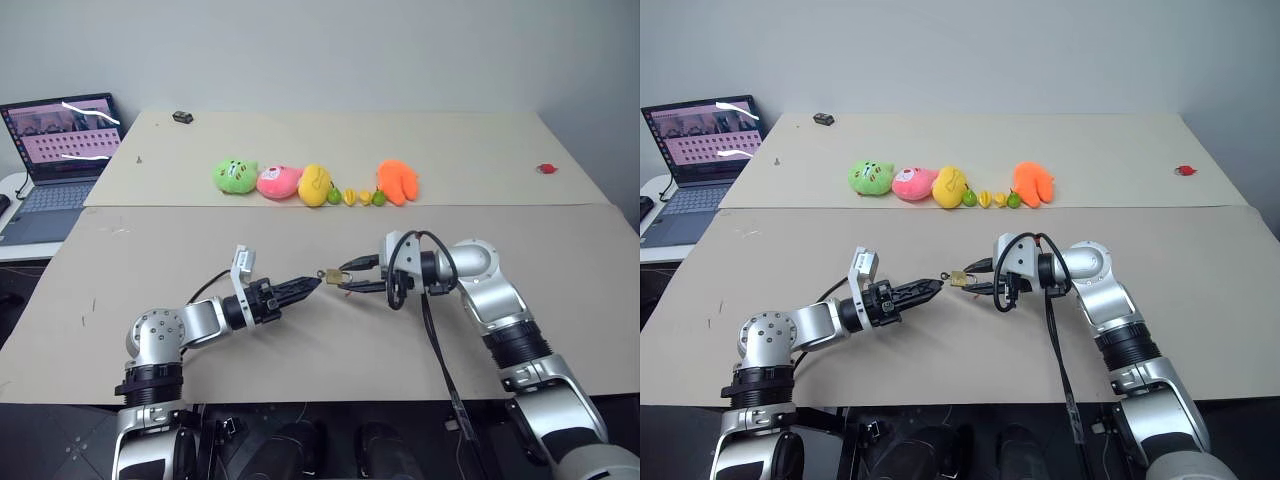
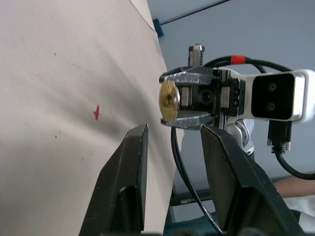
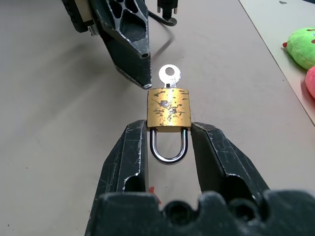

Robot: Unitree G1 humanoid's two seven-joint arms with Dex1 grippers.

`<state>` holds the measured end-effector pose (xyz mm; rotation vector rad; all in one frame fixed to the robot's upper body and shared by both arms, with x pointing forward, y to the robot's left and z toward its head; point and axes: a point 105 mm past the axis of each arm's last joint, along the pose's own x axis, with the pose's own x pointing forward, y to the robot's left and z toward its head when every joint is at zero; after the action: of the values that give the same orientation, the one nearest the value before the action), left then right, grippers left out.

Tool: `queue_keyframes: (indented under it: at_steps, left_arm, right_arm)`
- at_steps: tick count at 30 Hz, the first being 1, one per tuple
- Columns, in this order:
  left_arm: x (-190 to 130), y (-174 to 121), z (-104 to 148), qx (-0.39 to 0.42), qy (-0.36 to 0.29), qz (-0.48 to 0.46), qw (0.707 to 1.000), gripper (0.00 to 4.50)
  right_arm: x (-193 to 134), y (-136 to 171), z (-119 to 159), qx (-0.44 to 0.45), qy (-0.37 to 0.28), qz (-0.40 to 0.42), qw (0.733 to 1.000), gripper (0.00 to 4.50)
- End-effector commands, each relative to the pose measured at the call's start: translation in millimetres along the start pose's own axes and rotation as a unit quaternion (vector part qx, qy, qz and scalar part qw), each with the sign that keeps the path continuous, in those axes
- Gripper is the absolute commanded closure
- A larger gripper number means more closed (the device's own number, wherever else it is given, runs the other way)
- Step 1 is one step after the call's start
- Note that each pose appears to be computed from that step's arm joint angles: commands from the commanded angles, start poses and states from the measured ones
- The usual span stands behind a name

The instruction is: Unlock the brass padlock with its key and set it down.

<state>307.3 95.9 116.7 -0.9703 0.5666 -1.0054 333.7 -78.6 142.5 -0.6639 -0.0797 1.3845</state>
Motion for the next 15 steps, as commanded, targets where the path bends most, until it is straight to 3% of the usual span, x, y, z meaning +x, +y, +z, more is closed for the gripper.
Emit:
queue_keyframes:
  at_steps: [1,15]
  left_arm:
    - [3.9,-8.1,14.2,0.013,-0.022,-0.017,1.000,2.70]
    - [12.5,-8.6,11.0,0.012,-0.007,-0.019,1.000,2.70]
  right_arm:
    - [-3.7,-8.7,12.5,-0.020,-0.015,-0.008,1.000,3.57]
    - [-3.8,-8.0,12.8,-0.020,-0.015,-0.010,1.000,3.57]
